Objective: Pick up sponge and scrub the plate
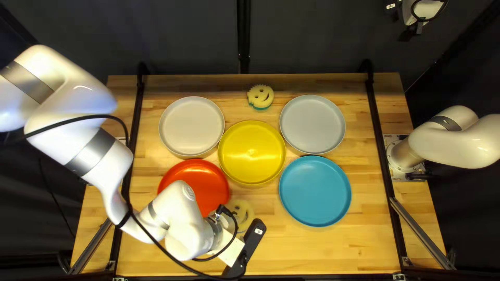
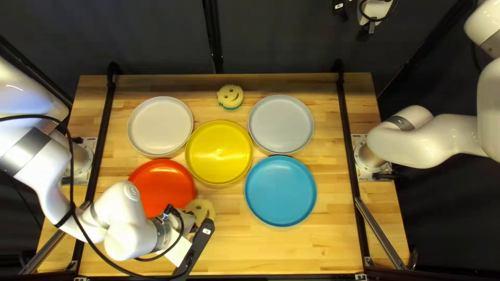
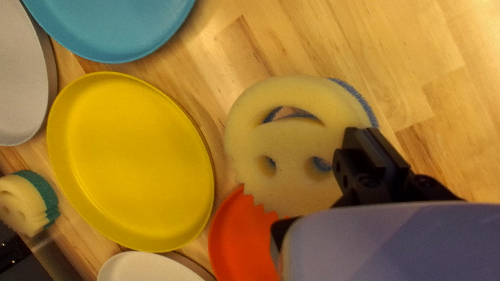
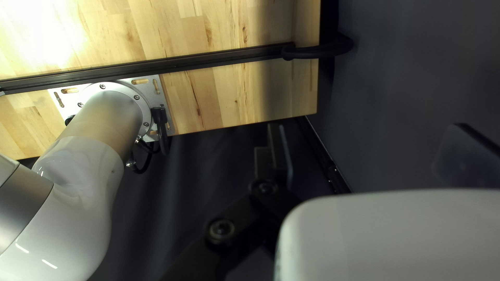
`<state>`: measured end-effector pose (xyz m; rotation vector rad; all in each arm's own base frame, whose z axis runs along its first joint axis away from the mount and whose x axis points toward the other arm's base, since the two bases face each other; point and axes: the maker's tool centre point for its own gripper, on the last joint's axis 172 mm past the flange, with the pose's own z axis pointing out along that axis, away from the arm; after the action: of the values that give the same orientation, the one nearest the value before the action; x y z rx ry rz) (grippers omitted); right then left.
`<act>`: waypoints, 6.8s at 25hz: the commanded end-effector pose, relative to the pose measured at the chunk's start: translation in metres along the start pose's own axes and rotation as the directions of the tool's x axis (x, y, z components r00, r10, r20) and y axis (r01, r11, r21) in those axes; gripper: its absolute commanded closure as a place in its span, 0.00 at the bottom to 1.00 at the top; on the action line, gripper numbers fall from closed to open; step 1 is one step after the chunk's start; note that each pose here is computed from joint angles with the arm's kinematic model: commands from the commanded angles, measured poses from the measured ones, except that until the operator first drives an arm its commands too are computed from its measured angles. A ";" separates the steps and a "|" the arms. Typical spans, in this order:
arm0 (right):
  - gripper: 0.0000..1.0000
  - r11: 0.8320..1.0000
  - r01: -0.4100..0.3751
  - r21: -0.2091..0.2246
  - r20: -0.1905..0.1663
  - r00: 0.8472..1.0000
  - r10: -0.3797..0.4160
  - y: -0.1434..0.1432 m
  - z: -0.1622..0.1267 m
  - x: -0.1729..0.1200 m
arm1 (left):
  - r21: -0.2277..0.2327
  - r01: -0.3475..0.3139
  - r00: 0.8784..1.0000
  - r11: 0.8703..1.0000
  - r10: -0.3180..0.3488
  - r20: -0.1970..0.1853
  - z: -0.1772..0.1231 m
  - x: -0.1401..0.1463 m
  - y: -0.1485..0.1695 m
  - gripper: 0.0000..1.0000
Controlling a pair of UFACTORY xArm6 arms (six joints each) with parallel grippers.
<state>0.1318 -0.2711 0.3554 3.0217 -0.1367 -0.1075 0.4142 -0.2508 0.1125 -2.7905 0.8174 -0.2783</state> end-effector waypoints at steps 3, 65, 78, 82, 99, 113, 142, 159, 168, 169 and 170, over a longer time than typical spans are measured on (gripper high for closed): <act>0.00 1.000 0.000 0.000 0.000 1.000 0.000 0.000 0.000 0.000 | -0.032 0.036 0.999 0.999 -0.035 0.021 0.008 -0.029 0.007 1.00; 0.00 1.000 0.000 0.000 0.000 1.000 0.000 0.000 0.000 0.000 | -0.149 0.126 0.991 0.981 -0.117 0.069 0.055 -0.118 -0.058 1.00; 0.00 1.000 0.000 0.000 0.000 1.000 0.000 0.000 0.000 0.000 | -0.217 0.113 0.993 0.970 -0.100 0.069 0.048 -0.097 0.009 1.00; 0.00 1.000 0.000 0.000 0.000 1.000 0.000 0.000 0.000 0.000 | -0.225 0.118 0.992 0.967 -0.104 0.073 0.045 -0.099 0.025 1.00; 0.00 1.000 0.000 0.000 0.000 1.000 0.000 0.000 0.000 0.000 | -0.219 0.150 0.987 0.964 -0.135 0.083 0.050 -0.129 -0.018 1.00; 0.00 1.000 0.000 0.000 0.000 1.000 0.000 0.000 0.000 0.000 | -0.208 0.178 0.982 0.962 -0.160 0.100 0.053 -0.149 -0.025 1.00; 0.00 1.000 0.000 0.000 0.000 1.000 0.000 0.000 0.000 0.000 | -0.241 0.232 0.971 0.942 -0.211 0.109 0.045 -0.169 0.021 1.00; 0.00 1.000 0.000 0.000 0.000 1.000 0.000 0.000 0.000 0.000 | -0.247 0.235 0.971 0.940 -0.218 0.096 0.046 -0.159 0.024 1.00; 0.00 1.000 0.000 0.000 0.000 1.000 0.000 0.000 0.000 0.000 | -0.250 0.218 0.975 0.943 -0.201 0.093 0.028 -0.131 0.058 1.00; 0.00 1.000 0.000 0.000 0.000 1.000 0.000 0.000 0.000 0.000 | -0.248 0.217 0.975 0.944 -0.200 0.094 0.027 -0.130 0.058 1.00; 0.00 1.000 0.000 0.000 0.000 1.000 0.000 0.000 0.000 0.000 | -0.248 0.218 0.975 0.944 -0.200 0.095 0.026 -0.131 0.058 1.00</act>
<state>0.1318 -0.2711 0.3554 3.0217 -0.1367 -0.1075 0.2837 -0.2205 0.0540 -3.1200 0.5785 -0.1190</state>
